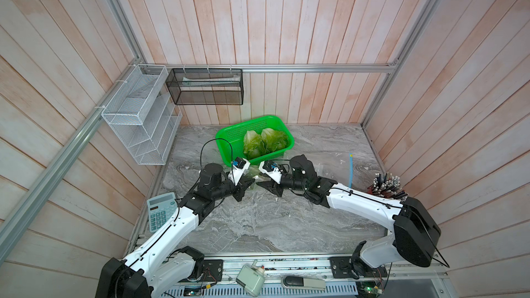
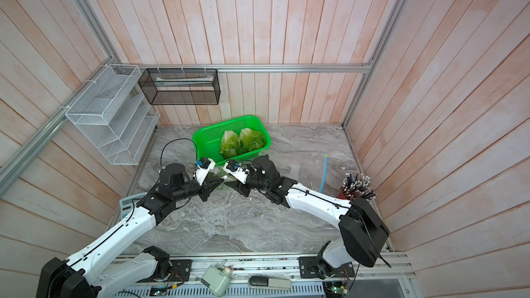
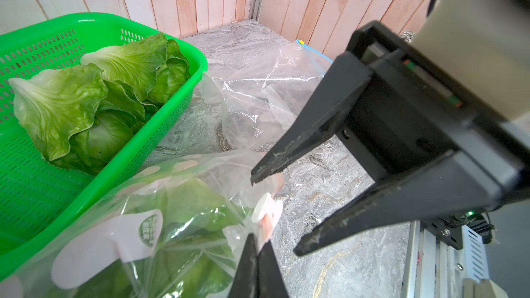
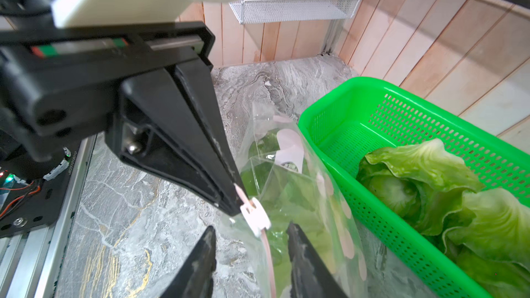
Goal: Open the zip-top bag and take out the chinese cabbages
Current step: Unzip the zipper on the zipper food storage bag.
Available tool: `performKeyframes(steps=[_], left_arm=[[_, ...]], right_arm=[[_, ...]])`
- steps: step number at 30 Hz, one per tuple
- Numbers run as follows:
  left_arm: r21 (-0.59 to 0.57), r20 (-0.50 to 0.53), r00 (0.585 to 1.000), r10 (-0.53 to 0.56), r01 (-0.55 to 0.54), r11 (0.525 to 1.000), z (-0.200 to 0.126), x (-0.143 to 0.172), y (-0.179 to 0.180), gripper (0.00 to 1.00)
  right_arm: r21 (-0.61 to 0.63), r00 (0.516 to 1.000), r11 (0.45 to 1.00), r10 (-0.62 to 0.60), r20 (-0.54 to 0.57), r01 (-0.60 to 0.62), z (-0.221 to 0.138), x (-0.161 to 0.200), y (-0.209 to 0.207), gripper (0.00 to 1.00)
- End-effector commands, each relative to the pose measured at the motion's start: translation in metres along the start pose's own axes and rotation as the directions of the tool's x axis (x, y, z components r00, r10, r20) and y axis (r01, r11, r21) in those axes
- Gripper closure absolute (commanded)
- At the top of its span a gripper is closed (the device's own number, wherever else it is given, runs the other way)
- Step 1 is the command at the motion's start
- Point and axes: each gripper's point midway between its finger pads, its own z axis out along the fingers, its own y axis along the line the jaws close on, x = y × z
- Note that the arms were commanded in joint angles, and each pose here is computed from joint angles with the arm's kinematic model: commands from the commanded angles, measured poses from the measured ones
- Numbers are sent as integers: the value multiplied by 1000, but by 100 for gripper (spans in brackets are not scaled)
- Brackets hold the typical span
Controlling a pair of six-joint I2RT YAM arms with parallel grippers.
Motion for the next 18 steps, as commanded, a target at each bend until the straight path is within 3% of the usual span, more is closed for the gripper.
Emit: performKeyframes(steps=[1, 14, 18], left_arm=[[-12, 16, 999, 40, -40, 999, -2, -11, -1, 100], [-18, 25, 998, 52, -51, 999, -3, -15, -1, 100], [-26, 32, 998, 53, -52, 998, -5, -16, 0, 100]], right_arm=[[-34, 999, 999, -30, 14, 30, 2, -8, 3, 57], [-71, 999, 996, -47, -18, 46, 10, -2, 6, 72], [-73, 998, 996, -47, -34, 44, 12, 1, 5, 72]])
